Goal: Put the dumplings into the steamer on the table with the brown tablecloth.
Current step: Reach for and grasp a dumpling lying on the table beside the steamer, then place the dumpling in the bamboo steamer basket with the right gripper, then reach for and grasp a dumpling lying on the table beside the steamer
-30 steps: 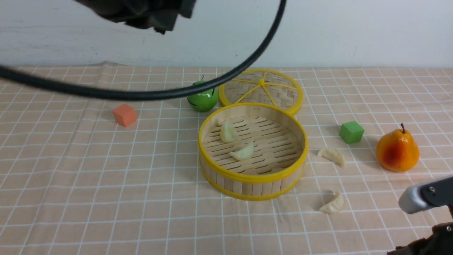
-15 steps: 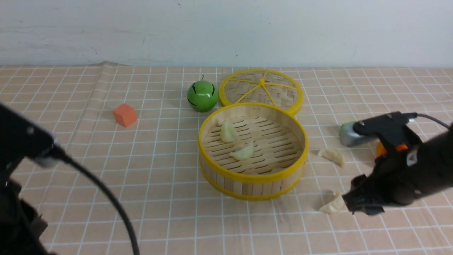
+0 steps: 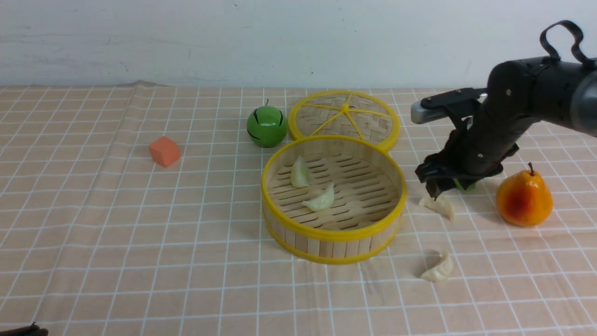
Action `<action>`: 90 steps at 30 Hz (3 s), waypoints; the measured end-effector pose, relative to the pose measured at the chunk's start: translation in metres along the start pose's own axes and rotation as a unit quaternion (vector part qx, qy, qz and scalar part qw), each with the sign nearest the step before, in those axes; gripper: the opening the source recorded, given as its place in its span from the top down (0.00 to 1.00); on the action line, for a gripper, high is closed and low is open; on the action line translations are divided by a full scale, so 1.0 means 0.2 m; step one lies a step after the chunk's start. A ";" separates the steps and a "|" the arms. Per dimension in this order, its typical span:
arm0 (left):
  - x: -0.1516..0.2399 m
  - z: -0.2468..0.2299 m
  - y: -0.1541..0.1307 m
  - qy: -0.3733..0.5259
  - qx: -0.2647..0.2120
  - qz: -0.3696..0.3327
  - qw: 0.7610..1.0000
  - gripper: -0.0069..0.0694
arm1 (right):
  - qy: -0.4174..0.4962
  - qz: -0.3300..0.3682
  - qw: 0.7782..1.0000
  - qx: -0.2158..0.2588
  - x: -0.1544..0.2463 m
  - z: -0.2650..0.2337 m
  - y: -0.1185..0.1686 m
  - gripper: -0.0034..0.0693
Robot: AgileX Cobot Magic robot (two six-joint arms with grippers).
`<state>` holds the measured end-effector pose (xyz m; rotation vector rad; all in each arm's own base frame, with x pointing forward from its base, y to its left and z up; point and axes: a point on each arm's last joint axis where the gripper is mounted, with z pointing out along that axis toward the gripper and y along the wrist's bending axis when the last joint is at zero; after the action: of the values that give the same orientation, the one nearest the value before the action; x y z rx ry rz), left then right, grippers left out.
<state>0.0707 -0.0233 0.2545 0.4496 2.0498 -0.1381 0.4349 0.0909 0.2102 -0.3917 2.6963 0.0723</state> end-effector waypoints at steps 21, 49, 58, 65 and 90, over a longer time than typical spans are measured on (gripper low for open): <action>0.04 -0.02 0.02 -0.055 -0.015 0.017 0.998 0.93 | 0.059 -0.004 0.998 -0.020 0.02 0.09 -0.02 0.95; 0.03 -0.03 0.01 -0.066 -0.013 0.018 0.998 0.93 | -0.140 -0.022 0.981 -0.135 -0.18 0.02 0.34 0.98; 0.03 -0.03 0.01 -0.066 -0.013 0.018 0.998 0.92 | -0.130 -0.028 0.983 -0.126 -0.16 0.17 0.35 0.69; 0.03 -0.03 0.01 -0.066 -0.013 0.018 0.998 0.92 | -0.126 -0.067 0.980 -0.137 -0.19 -0.15 0.36 0.33; 0.01 -0.03 0.01 -0.090 -0.006 0.017 0.996 0.91 | 0.043 0.174 0.984 -0.018 0.51 0.05 0.25 0.36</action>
<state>0.0644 -0.0190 0.2557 0.4470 1.8639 -0.1412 0.3348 0.1134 0.1597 0.0733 2.8225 0.2095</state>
